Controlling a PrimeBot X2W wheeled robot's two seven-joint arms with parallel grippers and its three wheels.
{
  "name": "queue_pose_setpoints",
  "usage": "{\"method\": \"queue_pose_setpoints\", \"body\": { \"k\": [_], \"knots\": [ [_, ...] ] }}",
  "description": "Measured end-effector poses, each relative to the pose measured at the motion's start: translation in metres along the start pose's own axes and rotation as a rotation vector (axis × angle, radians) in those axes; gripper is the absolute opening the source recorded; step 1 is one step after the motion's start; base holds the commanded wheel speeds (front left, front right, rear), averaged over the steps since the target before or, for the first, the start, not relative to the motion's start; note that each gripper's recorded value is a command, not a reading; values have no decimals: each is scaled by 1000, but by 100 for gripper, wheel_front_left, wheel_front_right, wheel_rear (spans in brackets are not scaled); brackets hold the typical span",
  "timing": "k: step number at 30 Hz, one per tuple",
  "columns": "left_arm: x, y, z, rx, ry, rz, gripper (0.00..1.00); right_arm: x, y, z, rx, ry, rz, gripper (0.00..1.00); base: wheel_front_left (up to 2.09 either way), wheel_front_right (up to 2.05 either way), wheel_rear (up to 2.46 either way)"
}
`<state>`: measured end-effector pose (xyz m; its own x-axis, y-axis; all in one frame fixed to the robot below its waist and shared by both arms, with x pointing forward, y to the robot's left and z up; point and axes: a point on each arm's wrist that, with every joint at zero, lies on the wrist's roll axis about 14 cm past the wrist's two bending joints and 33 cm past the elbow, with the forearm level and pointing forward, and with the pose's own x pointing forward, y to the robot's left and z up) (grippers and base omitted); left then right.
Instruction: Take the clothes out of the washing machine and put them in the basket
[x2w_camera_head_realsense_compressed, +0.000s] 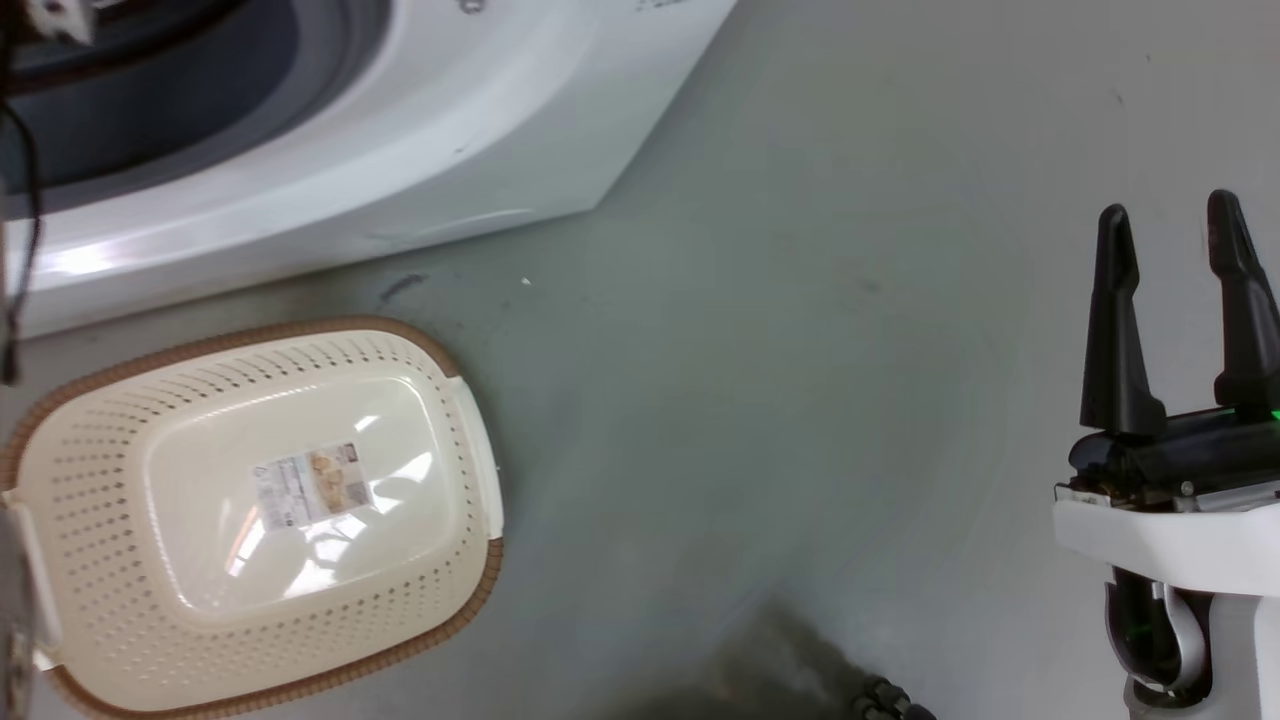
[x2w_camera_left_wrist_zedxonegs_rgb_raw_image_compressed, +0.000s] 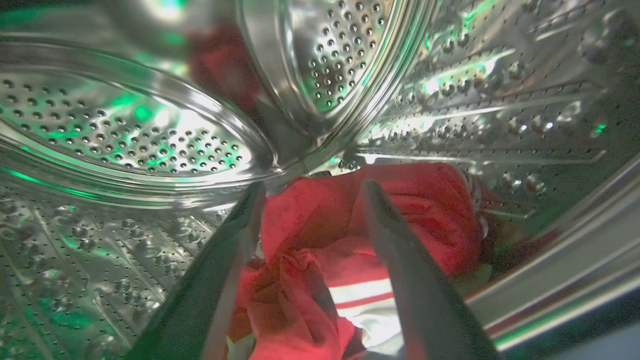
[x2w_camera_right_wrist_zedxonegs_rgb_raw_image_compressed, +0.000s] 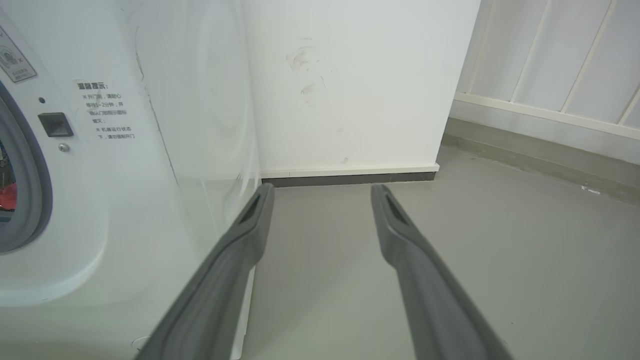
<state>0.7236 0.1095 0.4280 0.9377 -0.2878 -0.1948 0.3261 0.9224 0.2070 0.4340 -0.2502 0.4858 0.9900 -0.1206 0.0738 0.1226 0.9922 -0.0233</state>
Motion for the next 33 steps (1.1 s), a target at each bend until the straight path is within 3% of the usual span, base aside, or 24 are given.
{"method": "queue_pose_setpoints", "body": {
  "k": [9,22,33],
  "knots": [
    [44,-10,-54,19,312,-49,100,6,-12,-21,-17,49,-35,100,0,0,0],
    [61,-27,-121,-75,729,-116,100,16,-17,-44,-21,91,-47,100,0,0,0],
    [72,-38,-138,-84,756,-122,100,16,-21,-55,-24,116,-60,100,0,0,0]
  ]
}}
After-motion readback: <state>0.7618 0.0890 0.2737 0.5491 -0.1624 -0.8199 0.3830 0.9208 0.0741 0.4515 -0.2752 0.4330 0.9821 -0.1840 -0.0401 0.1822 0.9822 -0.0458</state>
